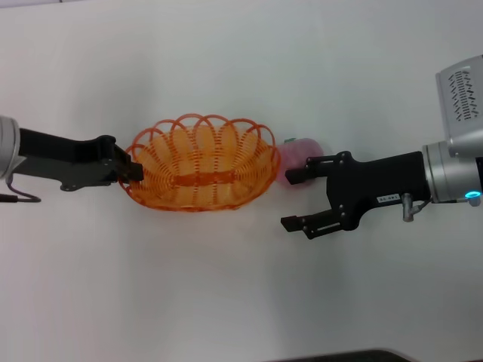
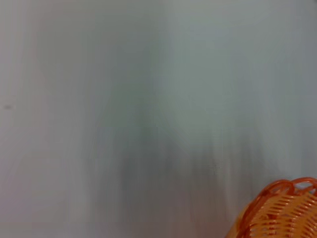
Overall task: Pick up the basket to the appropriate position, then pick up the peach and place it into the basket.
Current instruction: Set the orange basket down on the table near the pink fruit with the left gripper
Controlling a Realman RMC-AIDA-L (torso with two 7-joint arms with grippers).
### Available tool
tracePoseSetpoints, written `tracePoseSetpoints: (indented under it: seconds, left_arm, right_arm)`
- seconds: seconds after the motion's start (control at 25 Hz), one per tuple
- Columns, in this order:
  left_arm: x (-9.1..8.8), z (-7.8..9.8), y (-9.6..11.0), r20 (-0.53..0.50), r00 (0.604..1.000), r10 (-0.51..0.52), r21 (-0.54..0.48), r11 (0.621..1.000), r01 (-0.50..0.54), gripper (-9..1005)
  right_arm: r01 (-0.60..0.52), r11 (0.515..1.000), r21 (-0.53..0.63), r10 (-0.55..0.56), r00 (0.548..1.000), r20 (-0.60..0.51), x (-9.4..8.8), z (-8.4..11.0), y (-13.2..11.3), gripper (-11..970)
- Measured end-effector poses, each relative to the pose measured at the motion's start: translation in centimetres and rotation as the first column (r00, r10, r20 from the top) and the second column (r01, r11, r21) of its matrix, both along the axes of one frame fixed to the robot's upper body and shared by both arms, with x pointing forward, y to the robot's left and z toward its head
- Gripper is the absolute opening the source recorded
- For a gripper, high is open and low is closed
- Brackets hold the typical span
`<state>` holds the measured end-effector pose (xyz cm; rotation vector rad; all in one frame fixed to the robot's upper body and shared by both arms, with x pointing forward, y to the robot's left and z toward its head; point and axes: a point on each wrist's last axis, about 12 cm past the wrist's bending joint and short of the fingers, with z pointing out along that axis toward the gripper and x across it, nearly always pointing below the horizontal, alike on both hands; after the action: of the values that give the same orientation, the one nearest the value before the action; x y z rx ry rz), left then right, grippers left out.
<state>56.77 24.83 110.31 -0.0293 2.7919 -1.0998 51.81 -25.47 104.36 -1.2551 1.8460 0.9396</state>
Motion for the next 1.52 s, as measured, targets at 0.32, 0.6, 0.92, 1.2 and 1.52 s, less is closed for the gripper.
tracePoseSetpoints:
  seconds: [0.32,0.6,0.92,1.2,1.52]
  left_arm:
    - [-0.7,-1.3,0.5,0.013,0.999,0.040,0.024,0.999,-0.040,57]
    - [-0.7,-1.7,0.3,0.024,0.999,0.040,0.046,0.998,-0.042,56]
    - [-0.6,-1.4,0.4,0.041,0.997,0.057,0.015,0.998,-0.058,68]
    - [-0.8,-1.6,0.4,0.023,0.998,0.052,-0.005,0.999,-0.052,202]
    - [-1.1,-1.5,0.6,0.016,0.999,0.042,-0.024,0.999,-0.042,454]
  right_arm:
    - [0.004,1.000,0.000,-0.004,1.000,-0.004,-0.2,-0.1,-0.1,866]
    - [0.002,1.000,0.002,-0.002,1.000,-0.005,-0.2,-0.1,-0.1,866]
    - [0.004,1.000,0.000,-0.004,1.000,-0.004,-0.2,-0.1,-0.1,865]
    - [0.003,1.000,0.001,-0.003,1.000,-0.004,-0.2,-0.1,-0.1,865]
    - [0.000,1.000,0.003,0.000,1.000,-0.005,-0.2,-0.1,-0.1,865]
